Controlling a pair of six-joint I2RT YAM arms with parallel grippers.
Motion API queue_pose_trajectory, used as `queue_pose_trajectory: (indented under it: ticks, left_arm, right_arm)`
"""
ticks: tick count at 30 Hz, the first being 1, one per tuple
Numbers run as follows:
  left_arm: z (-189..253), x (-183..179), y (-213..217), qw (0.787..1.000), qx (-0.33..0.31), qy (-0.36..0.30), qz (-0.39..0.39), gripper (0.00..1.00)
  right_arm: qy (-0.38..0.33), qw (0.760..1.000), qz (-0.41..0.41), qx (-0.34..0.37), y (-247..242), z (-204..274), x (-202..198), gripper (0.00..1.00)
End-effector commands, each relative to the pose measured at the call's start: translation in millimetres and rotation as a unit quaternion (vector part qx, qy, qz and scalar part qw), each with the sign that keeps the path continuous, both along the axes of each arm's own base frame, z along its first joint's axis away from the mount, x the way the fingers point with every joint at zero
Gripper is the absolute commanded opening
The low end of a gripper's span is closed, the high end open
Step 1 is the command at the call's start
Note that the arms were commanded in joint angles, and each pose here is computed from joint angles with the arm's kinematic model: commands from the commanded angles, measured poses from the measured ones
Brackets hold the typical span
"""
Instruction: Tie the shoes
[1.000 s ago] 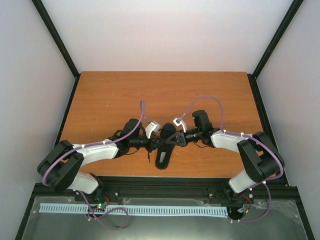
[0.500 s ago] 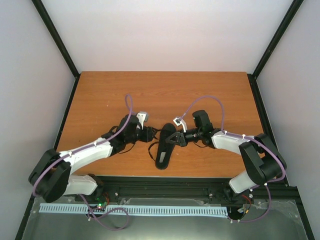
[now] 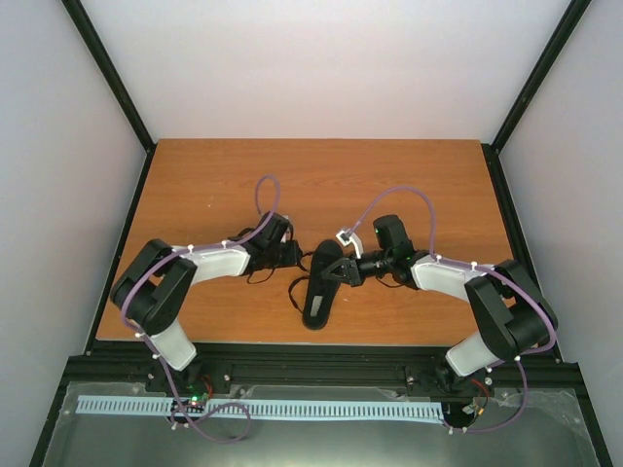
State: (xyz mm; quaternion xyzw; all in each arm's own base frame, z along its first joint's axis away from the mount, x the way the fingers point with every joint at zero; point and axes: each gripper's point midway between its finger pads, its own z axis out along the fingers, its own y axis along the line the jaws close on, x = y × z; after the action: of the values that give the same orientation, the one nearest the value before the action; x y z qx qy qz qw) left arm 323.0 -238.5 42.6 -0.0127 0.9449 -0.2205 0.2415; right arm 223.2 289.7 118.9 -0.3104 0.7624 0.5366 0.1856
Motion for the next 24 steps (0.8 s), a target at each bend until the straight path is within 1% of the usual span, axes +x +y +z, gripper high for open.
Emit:
queue_pose_trajectory:
  ticks: [1, 9, 14, 16, 17, 18, 21, 24]
  left_arm:
    - [-3.0, 14.1, -7.8, 1.0, -0.004, 0.002, 0.008, 0.41]
    - [-23.9, 20.6, -4.8, 1.0, 0.02, 0.014, 0.021, 0.36]
    - [-31.1, 27.4, -2.0, 0.999, 0.037, 0.012, 0.03, 0.3]
    - [-30.9, 30.5, -3.4, 0.999, 0.035, 0.009, 0.033, 0.23]
    - [-31.9, 30.8, -3.7, 0.999, 0.035, 0.01, 0.033, 0.17]
    - [-32.0, 32.0, -3.5, 0.999, 0.036, 0.009, 0.035, 0.12]
    - [-30.3, 35.0, 4.7, 0.997, 0.053, 0.0, 0.05, 0.02]
    - [-10.0, 38.0, 14.4, 0.995, 0.059, -0.029, 0.069, 0.01]
  right_arm:
    - [-0.02, 1.0, 0.007, 0.002, 1.4, 0.7, -2.8, 0.03]
    - [-0.018, 1.0, 0.014, 0.004, 3.6, 0.7, -4.9, 0.03]
    - [-0.018, 1.0, 0.016, 0.004, 4.2, 0.7, -5.8, 0.03]
    - [-0.017, 1.0, 0.016, 0.004, 4.2, 0.3, -5.6, 0.03]
    - [-0.017, 1.0, 0.016, 0.003, 4.4, 0.4, -5.5, 0.03]
    - [-0.017, 1.0, 0.016, 0.003, 4.5, 0.1, -5.4, 0.03]
    - [-0.017, 1.0, 0.015, 0.001, 4.6, -0.3, -5.4, 0.03]
    - [-0.019, 1.0, 0.008, -0.004, 3.9, -0.6, -3.0, 0.03]
